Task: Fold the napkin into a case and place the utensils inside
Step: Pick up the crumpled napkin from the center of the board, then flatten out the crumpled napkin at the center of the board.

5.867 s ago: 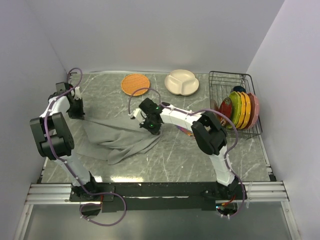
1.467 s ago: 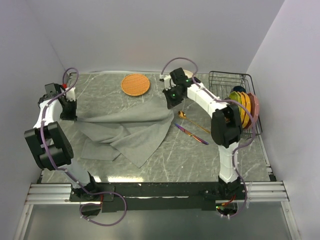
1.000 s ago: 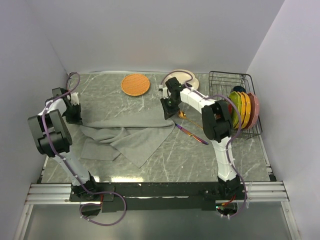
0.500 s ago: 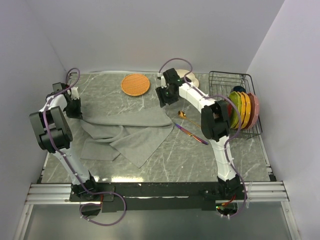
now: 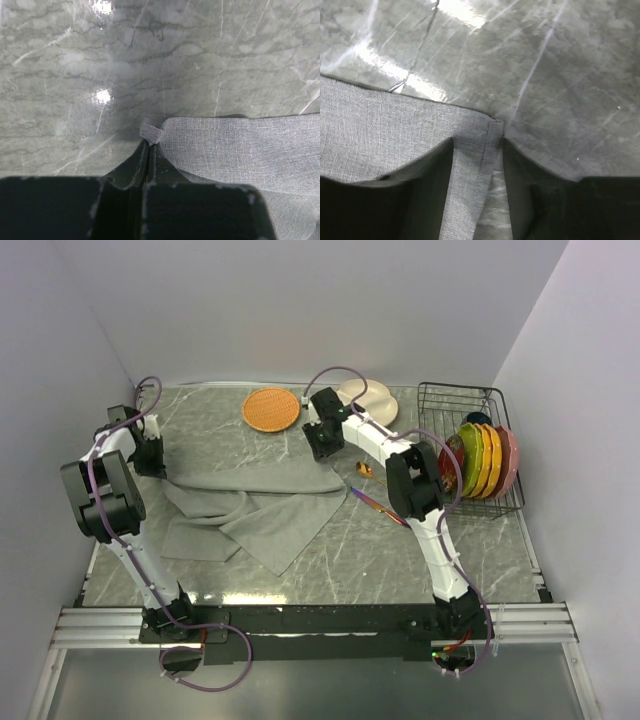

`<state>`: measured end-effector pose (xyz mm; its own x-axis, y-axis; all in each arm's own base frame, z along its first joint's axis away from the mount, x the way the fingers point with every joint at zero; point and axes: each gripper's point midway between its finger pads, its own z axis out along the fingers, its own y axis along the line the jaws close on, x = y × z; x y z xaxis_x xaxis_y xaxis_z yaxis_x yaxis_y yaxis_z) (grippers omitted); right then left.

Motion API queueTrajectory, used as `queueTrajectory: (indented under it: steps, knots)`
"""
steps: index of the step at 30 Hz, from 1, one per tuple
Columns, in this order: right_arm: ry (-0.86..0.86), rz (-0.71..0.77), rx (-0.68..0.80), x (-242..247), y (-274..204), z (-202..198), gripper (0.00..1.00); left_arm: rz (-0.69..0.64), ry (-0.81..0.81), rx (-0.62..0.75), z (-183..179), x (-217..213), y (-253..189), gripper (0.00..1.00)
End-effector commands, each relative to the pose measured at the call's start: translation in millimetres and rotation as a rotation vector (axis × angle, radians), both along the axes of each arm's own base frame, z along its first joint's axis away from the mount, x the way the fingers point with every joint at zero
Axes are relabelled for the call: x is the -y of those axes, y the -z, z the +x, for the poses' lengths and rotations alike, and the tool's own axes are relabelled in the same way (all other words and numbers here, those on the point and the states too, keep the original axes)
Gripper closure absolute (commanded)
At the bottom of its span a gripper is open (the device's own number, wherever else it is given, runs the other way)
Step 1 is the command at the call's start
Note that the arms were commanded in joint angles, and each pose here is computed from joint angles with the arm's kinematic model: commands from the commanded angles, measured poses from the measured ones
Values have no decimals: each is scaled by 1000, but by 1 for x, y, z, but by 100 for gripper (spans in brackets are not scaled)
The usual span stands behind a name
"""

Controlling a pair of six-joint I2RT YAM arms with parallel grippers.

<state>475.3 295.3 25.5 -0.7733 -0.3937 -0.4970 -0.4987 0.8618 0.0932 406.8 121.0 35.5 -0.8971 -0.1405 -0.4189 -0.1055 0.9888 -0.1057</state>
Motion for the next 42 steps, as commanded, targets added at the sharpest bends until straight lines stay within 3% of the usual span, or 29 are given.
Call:
queueTrajectory:
  steps: [1,2,3,8,12,16,20,21,27,32,38,42]
  knots:
    - [-18,-13,-6,-14,10,-13,65,-3,-1,46,15,-2,-12,99]
    - [-19,-9,-4,-16,9,-12,76,-5,-1,50,16,-1,-13,99]
    - [-18,-1,11,-18,3,-6,100,-6,3,57,18,-1,-16,99]
    - [-36,50,167,-22,-61,26,100,-11,23,170,47,-3,-58,99]
    - [4,151,405,-16,-170,55,100,-4,43,318,76,-6,-123,99]
    - [43,244,576,-5,-258,56,100,21,81,524,92,-1,-214,99]
    - [48,359,720,4,-347,31,100,59,106,694,80,8,-291,99]
    - [38,375,728,5,-356,24,100,85,116,772,68,10,-324,99]
    - [-2,513,796,17,-422,-35,100,161,69,1007,6,26,-415,99]
    - [-108,575,932,23,-477,-112,100,212,13,1132,-43,37,-455,99]
    - [-167,578,1075,34,-503,-188,100,330,-58,1298,-119,49,-501,99]
    - [-156,610,1092,46,-509,-219,100,463,-135,1392,-172,48,-528,99]
